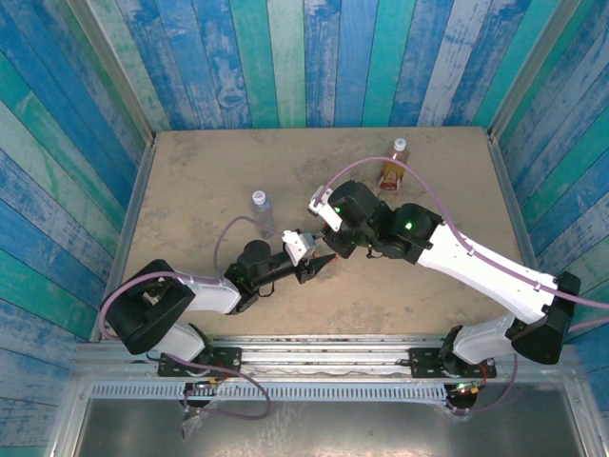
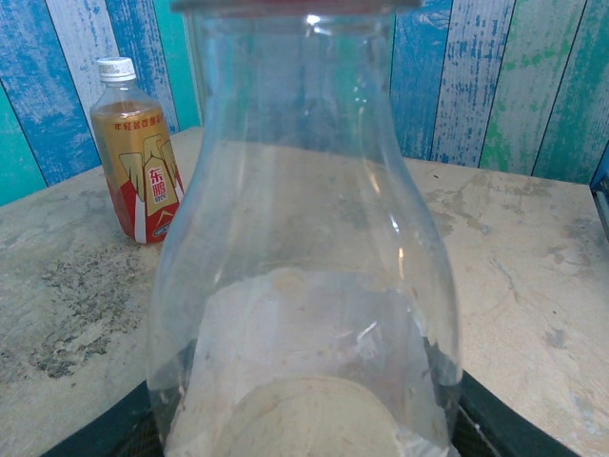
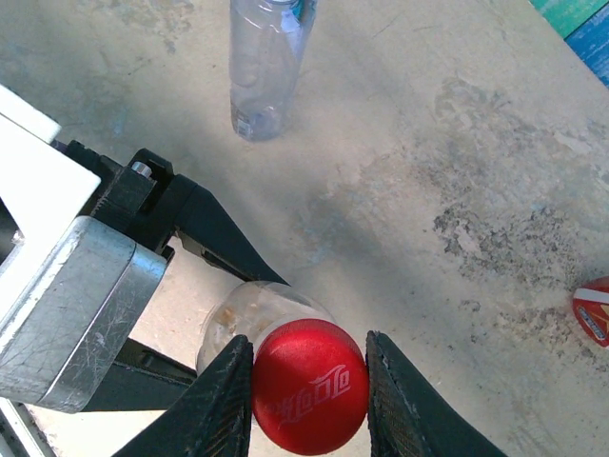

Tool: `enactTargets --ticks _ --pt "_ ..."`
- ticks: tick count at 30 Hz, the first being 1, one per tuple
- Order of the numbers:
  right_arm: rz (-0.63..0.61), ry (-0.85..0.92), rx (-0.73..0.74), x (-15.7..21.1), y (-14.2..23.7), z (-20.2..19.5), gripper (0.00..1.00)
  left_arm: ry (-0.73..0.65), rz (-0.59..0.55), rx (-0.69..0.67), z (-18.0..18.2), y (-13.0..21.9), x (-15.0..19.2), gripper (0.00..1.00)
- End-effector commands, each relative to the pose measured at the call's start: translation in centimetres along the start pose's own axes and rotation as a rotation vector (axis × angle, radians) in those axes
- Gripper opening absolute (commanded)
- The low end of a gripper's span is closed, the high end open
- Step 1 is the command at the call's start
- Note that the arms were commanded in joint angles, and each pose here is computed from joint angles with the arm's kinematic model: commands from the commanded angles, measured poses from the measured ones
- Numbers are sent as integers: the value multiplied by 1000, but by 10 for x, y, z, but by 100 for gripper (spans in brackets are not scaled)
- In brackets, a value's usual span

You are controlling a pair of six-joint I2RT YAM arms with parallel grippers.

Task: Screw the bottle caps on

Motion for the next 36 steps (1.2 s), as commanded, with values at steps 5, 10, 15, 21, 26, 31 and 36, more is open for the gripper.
enactTargets --ticks 5,10,15,21,26,31,36 --pt "-12 -88 25 -6 6 -7 32 65 188 -23 3 11 57 54" --pt "-39 -113 0 -10 11 -6 32 68 187 -22 3 11 58 54" --pt "-66 -133 -5 -14 16 -7 32 70 185 -19 3 11 59 54" --pt "-107 -121 -22 -18 22 -4 32 74 188 -18 3 11 60 54" --pt "-115 -65 -40 -17 22 0 33 74 189 -15 2 12 61 54" --pt "-130 -20 -55 -18 25 2 32 75 194 -17 2 13 62 54" --pt "-102 -101 -38 -17 21 -3 32 74 190 -18 2 13 62 54"
Point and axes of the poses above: each hand's point on the last joint's axis, 136 mm out from that joint toward the fingers, its own y axis back along the fingers, its own z axis along the line the jaws close on, x = y × z, the point moved 1 cm from there along y, back along the fingers, and after that the axes turned 13 degrees about y, right-handed, at the moved point
